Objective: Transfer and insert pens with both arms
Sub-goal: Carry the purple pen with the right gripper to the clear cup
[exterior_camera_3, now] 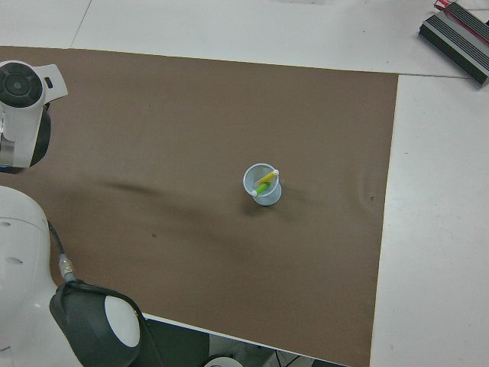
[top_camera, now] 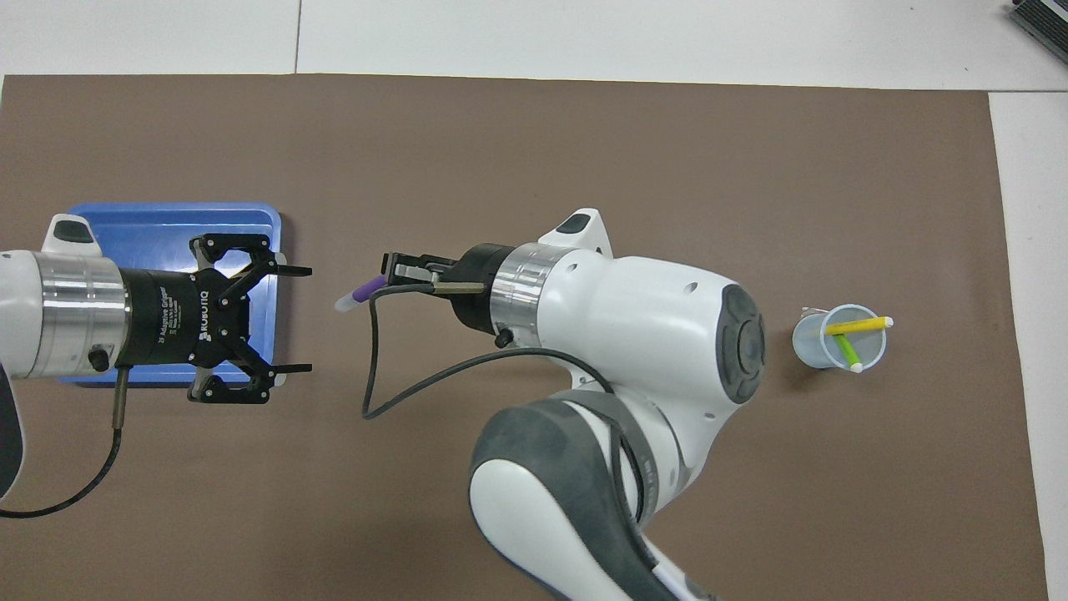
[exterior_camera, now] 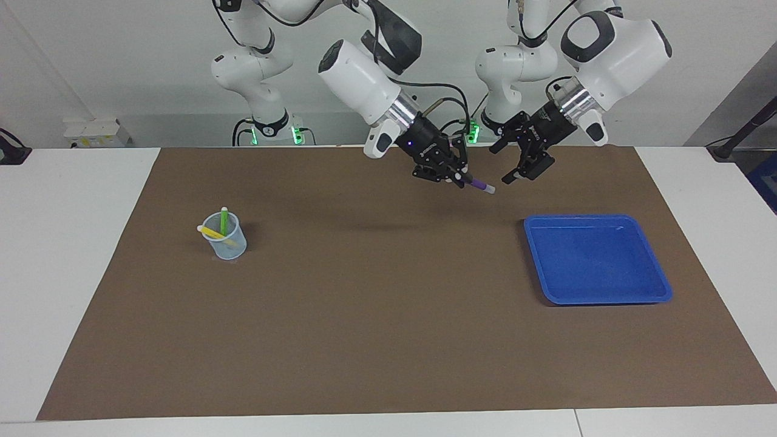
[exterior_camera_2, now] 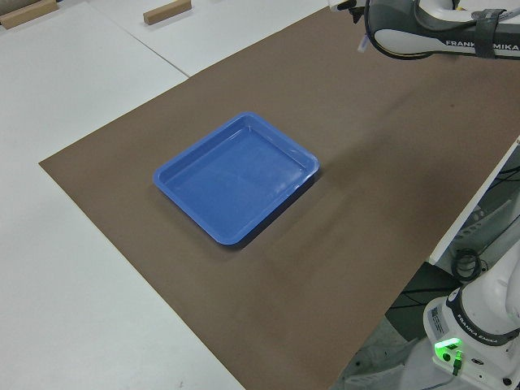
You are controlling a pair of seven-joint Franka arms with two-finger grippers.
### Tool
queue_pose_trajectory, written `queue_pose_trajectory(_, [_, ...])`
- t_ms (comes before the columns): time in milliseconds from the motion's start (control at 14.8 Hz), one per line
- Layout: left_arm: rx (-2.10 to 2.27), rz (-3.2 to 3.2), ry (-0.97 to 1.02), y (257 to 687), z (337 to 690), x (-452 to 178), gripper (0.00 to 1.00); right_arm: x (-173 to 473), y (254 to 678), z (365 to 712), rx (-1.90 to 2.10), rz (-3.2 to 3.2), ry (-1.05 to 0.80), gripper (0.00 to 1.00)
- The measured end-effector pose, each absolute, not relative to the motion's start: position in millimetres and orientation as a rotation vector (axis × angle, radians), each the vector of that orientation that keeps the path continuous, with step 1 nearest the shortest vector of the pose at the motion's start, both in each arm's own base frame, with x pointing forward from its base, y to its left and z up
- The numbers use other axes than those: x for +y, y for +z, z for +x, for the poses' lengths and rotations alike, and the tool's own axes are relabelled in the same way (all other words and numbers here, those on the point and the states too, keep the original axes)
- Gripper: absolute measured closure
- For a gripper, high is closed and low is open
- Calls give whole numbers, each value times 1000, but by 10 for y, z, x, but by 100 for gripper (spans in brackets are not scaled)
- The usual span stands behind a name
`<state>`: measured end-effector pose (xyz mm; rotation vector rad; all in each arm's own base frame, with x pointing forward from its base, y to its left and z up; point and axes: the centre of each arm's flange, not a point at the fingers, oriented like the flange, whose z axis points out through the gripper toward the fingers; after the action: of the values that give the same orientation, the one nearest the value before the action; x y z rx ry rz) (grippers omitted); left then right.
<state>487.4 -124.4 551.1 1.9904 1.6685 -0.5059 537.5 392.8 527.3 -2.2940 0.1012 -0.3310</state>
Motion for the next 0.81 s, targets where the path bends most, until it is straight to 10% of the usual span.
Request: queue_pose_trajectory(810, [583, 2905, -90, 5370, 4862, -216, 0, 1526, 5699, 5657, -679, -2896, -157, 82])
